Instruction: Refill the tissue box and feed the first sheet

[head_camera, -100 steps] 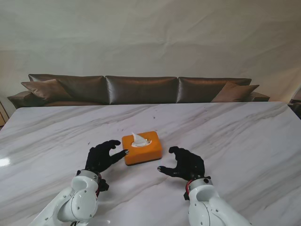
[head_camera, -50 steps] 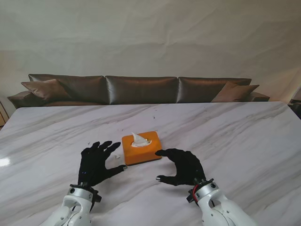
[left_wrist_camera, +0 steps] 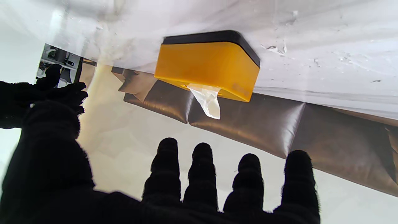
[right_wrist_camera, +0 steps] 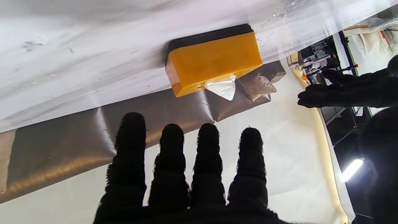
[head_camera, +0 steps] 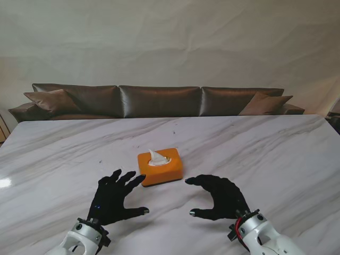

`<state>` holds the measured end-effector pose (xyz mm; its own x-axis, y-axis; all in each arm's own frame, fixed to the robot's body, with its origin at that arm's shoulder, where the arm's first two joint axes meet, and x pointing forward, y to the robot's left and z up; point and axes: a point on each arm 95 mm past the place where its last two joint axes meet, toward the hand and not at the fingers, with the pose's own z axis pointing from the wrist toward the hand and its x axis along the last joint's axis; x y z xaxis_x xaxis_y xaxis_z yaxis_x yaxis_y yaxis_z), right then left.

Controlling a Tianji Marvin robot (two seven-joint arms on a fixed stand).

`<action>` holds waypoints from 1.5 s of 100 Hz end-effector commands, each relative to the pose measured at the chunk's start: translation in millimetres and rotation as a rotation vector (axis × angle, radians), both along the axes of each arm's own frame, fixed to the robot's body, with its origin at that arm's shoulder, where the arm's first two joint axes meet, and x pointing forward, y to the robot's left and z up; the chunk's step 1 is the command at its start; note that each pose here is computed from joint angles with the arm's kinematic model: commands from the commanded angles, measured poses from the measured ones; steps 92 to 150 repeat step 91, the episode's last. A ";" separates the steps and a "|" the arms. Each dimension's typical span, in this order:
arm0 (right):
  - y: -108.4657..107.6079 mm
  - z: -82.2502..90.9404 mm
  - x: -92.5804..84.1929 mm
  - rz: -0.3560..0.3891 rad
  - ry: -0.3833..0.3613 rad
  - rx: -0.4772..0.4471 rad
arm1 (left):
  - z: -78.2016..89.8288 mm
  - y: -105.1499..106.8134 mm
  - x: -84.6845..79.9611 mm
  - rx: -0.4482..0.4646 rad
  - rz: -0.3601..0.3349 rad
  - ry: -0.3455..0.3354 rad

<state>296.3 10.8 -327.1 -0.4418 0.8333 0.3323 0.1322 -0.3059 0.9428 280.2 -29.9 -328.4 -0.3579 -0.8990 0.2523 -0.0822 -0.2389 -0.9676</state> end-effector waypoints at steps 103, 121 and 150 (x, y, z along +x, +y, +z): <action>-15.2 -3.7 -21.5 -0.081 0.036 -0.033 | 2.1 -7.4 -15.4 -0.033 0.001 0.031; -15.2 -3.7 -21.5 -0.081 0.036 -0.033 | 2.1 -7.4 -15.4 -0.033 0.001 0.031; -15.2 -3.7 -21.5 -0.081 0.036 -0.033 | 2.1 -7.4 -15.4 -0.033 0.001 0.031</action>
